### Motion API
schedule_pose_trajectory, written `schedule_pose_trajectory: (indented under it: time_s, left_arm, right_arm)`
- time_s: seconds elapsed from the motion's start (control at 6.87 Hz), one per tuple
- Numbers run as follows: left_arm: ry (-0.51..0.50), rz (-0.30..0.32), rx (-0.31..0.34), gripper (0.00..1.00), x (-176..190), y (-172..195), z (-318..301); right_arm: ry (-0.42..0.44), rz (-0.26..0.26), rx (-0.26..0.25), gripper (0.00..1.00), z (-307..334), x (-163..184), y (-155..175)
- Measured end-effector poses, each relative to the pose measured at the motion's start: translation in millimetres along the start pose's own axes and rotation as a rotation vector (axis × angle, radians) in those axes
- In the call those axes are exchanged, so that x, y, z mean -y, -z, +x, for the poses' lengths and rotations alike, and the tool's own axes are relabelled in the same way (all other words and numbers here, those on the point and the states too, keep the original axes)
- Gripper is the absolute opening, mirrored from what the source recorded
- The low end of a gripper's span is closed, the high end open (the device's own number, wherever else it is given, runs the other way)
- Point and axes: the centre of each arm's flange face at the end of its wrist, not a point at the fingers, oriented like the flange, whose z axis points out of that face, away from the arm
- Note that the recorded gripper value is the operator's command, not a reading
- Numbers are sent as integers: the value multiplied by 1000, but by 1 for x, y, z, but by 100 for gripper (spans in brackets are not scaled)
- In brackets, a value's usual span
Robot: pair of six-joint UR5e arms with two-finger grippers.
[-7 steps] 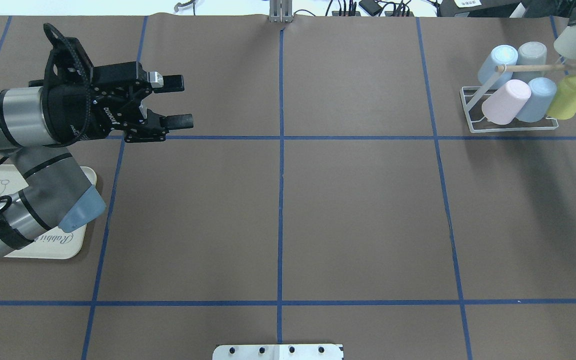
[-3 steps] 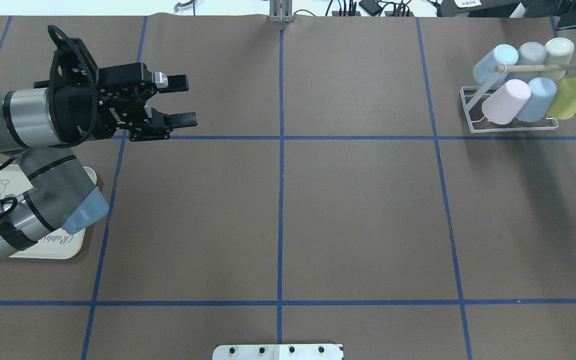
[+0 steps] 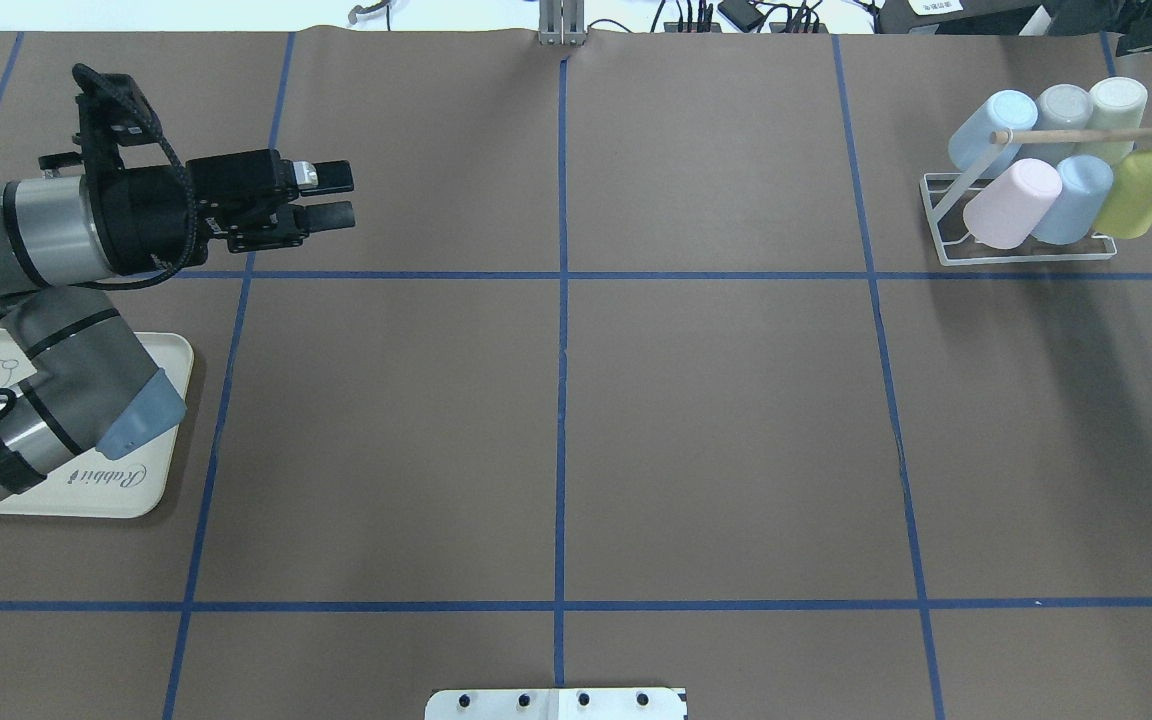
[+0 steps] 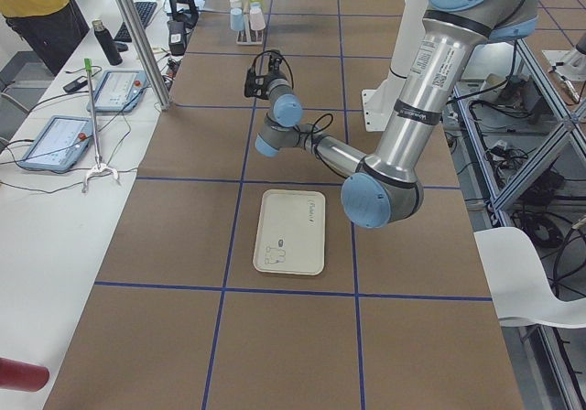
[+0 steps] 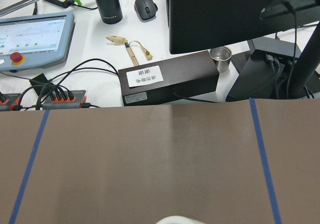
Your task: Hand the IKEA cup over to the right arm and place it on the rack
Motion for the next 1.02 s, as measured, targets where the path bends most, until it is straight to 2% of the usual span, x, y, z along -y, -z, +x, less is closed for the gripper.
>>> schedule_pose_trajectory:
  time_s: [0.29, 0.58, 0.73, 0.87, 1.02]
  left_arm:
    - [-261, 70, 269, 99, 51, 52, -44]
    - [-534, 87, 576, 99, 107, 131, -84]
    - [-680, 59, 737, 99, 134, 180, -99]
    - [-801, -11, 909, 100, 162, 228, -110]
    - [-835, -118, 1047, 100, 186, 264, -118]
  right_arm:
    - [84, -52, 46, 100, 72, 9, 51]
    - [187, -116, 58, 100, 123, -3, 75]
    - [257, -170, 48, 100, 138, -12, 74]
    - [308, -240, 39, 100, 152, -19, 71]
    - [334, -319, 33, 100, 161, -25, 70]
